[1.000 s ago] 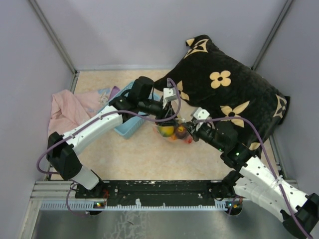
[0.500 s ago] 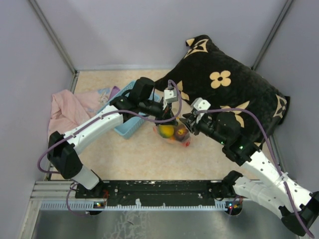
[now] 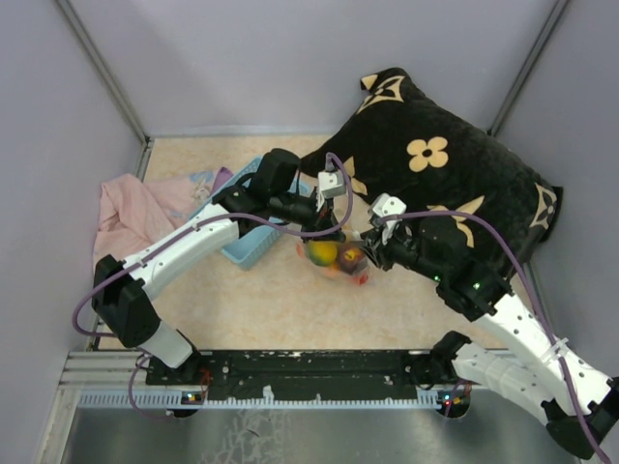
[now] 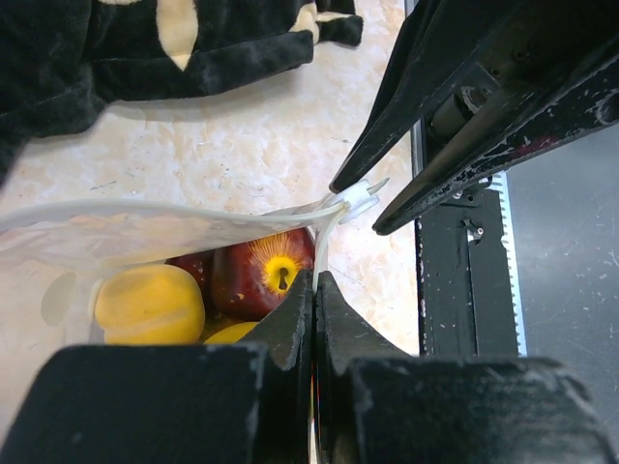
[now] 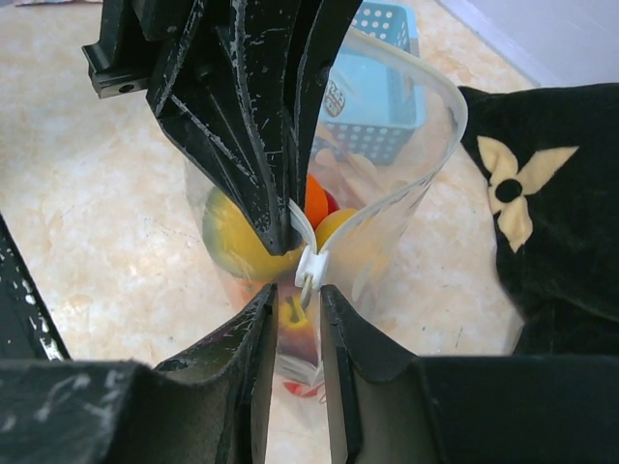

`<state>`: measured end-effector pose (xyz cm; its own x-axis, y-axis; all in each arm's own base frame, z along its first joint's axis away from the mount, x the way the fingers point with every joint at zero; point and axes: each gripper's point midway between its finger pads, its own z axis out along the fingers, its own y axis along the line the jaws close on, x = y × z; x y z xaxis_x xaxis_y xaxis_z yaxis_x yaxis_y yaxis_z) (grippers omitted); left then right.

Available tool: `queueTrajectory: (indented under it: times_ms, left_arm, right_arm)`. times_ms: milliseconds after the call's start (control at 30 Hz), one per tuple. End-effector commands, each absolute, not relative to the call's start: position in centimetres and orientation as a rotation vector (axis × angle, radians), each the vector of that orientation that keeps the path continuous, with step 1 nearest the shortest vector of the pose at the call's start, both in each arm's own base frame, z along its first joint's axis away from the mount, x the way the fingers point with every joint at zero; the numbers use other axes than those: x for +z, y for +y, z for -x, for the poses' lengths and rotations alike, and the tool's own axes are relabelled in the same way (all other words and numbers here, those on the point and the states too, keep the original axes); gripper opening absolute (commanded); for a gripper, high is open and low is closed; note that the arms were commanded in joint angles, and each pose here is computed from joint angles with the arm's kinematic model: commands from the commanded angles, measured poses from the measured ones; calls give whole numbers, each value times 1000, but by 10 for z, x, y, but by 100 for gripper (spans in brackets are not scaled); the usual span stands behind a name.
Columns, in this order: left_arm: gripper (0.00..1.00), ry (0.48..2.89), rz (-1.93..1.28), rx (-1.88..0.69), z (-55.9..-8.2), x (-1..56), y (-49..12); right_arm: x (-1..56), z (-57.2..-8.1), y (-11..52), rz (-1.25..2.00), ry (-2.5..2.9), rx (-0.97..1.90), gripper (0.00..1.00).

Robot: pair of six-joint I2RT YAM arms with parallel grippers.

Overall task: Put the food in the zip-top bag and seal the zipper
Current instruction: Zip the zipper food storage bag at the center of the board.

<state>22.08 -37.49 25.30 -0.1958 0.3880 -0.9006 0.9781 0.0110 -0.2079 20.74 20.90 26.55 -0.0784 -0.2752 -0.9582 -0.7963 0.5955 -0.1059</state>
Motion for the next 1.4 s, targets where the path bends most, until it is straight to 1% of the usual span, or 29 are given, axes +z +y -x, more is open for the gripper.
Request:
queueTrajectory:
  times_ms: [0, 67, 133, 467, 633, 733, 933, 1000, 1033, 1067, 1100, 1167, 1267, 1367]
  left_arm:
    - [1, 1567, -1413, -1179, -220, 273, -380]
    - [1, 1565, -1413, -1180, -220, 271, -380]
    - [2, 1568, -1411, -1178, -221, 269, -380]
    - [3, 1563, -1407, -1177, -221, 267, -381]
    - [3, 1569, -1402, -1167, -223, 267, -381]
    - [4, 1568, -1399, -1162, -224, 268, -381]
    - [4, 1567, -1398, -1157, -225, 267, -381]
    - [4, 1563, -1401, -1159, -224, 268, -381]
    - [4, 1564, -1401, -1159, -224, 268, -381]
    - [4, 1563, -1403, -1160, -224, 268, -381]
    - [4, 1565, -1403, -1160, -224, 267, -381]
    - [5, 1566, -1404, -1161, -223, 267, -381]
    - [5, 1566, -1405, -1162, -223, 267, -380]
    - [8, 1563, -1404, -1158, -222, 268, -379]
  right_arm:
    - [293, -211, 204, 887, 1568, 518, 23]
    - [296, -215, 207, 868, 1542, 518, 19]
    - [294, -217, 212, 877, 1538, 532, 17]
    - [289, -220, 218, 904, 1527, 537, 13]
    - [288, -214, 218, 931, 1557, 558, 25]
    - [288, -209, 217, 943, 1563, 569, 30]
    - [291, -212, 217, 903, 1557, 571, 31]
    - [289, -215, 215, 888, 1564, 559, 28]
    - [287, -217, 214, 882, 1567, 547, 26]
    - [286, -218, 212, 871, 1566, 534, 22]
    - [286, -220, 209, 857, 1563, 518, 15]
    - [286, -222, 206, 843, 1555, 498, 8]
    - [285, -223, 205, 846, 1551, 485, 1]
    - [280, -223, 206, 870, 1563, 478, 0]
